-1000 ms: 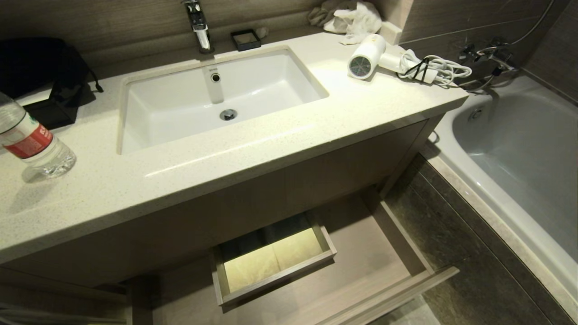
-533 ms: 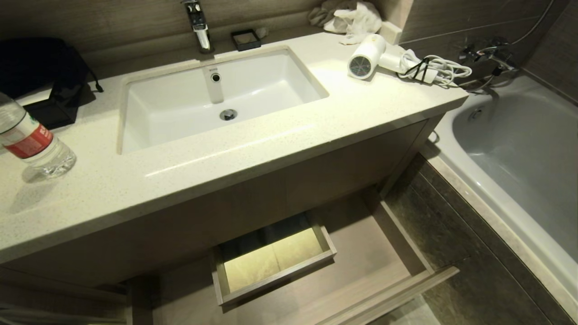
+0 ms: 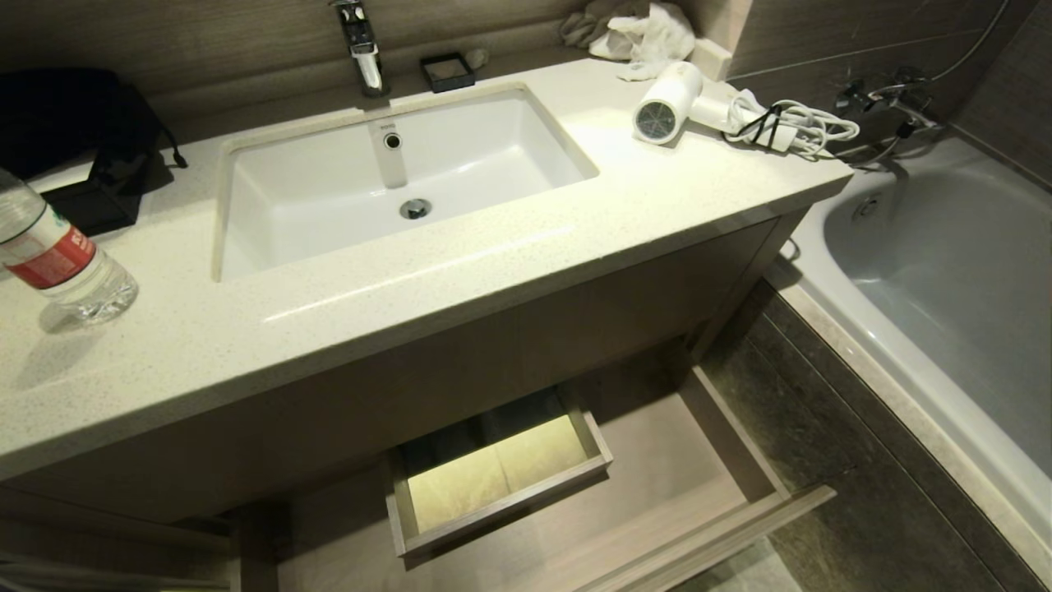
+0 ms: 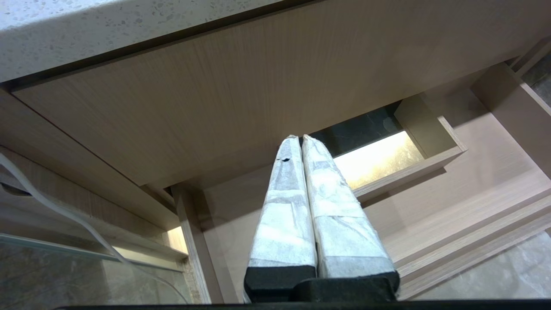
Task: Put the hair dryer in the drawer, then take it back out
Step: Pick up the hairdryer
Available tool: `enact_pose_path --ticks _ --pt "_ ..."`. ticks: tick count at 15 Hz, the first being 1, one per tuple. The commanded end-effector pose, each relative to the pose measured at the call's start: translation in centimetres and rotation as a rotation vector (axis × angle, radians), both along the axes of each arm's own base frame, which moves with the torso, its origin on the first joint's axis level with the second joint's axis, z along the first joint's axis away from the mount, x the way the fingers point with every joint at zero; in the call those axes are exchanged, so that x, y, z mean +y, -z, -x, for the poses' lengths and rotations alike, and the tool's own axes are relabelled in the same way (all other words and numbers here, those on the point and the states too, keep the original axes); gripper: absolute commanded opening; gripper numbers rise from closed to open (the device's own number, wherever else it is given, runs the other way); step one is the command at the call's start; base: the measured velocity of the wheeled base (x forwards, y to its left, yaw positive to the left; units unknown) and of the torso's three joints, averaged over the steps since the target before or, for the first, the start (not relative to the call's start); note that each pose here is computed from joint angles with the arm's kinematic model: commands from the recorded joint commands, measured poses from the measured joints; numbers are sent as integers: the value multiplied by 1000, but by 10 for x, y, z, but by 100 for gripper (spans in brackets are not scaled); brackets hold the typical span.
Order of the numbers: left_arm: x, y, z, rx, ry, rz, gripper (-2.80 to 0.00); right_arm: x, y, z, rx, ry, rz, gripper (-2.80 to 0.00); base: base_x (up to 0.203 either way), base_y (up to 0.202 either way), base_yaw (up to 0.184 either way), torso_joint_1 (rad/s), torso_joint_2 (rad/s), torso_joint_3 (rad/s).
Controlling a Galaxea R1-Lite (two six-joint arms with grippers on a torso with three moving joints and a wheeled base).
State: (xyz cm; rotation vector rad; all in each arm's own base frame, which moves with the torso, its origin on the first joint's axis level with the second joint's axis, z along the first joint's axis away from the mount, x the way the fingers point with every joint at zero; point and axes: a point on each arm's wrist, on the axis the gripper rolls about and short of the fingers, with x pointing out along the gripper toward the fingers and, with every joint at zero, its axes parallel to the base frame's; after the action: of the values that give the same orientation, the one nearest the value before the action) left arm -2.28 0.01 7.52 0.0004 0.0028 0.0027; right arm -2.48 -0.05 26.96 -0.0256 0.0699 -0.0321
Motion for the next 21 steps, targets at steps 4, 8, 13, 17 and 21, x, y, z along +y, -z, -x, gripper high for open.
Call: enact_pose_path --ticks 4,8,13,17,21 --pt "0 0 0 0 0 0 -280 -2 -88 -89 249 47 4 -280 0 0 0 0 0 0" --pt "0 0 0 0 0 0 -280 -7 -102 -134 335 181 26 -280 0 0 0 0 0 0" --pt "0 0 0 0 0 0 -280 -29 -81 -183 501 306 18 -280 0 0 0 0 0 0" --pt "0 0 0 0 0 0 -280 -44 -70 -230 547 264 99 -280 0 0 0 0 0 0" --pt "0 0 0 0 0 0 -280 -53 -77 -267 433 220 322 -280 0 0 0 0 0 0"
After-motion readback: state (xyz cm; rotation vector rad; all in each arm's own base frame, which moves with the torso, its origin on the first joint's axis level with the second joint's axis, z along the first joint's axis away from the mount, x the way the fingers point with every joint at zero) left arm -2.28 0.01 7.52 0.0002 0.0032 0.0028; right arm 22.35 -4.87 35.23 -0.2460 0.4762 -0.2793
